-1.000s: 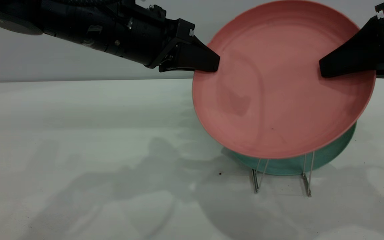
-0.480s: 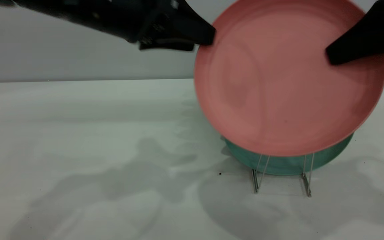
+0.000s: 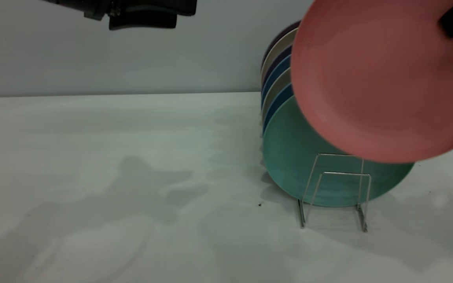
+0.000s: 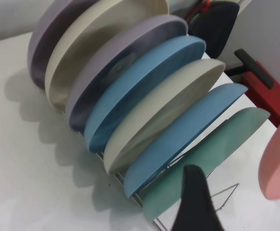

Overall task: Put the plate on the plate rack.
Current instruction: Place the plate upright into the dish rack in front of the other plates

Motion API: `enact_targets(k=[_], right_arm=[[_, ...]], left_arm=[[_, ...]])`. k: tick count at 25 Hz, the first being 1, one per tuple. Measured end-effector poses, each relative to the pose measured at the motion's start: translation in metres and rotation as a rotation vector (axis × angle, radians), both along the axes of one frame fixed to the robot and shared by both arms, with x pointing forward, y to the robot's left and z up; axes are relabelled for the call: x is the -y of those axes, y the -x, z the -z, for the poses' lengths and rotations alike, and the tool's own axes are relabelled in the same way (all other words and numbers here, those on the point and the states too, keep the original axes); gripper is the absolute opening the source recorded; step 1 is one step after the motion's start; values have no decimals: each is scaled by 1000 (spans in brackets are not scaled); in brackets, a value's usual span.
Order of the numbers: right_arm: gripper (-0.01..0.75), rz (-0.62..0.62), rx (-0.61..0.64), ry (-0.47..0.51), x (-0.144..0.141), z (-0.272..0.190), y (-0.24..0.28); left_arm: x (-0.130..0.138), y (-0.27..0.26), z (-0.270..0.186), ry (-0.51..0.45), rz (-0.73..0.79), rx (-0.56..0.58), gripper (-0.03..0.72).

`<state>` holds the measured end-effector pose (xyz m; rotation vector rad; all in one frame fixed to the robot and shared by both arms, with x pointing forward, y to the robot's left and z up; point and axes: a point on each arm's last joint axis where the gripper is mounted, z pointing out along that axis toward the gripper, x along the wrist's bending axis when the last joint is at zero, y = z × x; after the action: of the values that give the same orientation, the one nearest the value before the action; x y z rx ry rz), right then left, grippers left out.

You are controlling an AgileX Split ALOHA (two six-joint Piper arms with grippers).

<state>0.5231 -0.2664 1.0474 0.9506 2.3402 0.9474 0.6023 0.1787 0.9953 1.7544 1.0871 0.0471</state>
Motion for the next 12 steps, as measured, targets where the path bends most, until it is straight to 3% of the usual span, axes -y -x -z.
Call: enact_targets(k=[7,12], right_arm=[[87,-235,192,258,-50,-17,18],[87,-313,286,409,-71,-17,22]], left_arm=[[-1,1,-4,-3,-1,12,538],[-1,1,-4,-6,-1,12,538]])
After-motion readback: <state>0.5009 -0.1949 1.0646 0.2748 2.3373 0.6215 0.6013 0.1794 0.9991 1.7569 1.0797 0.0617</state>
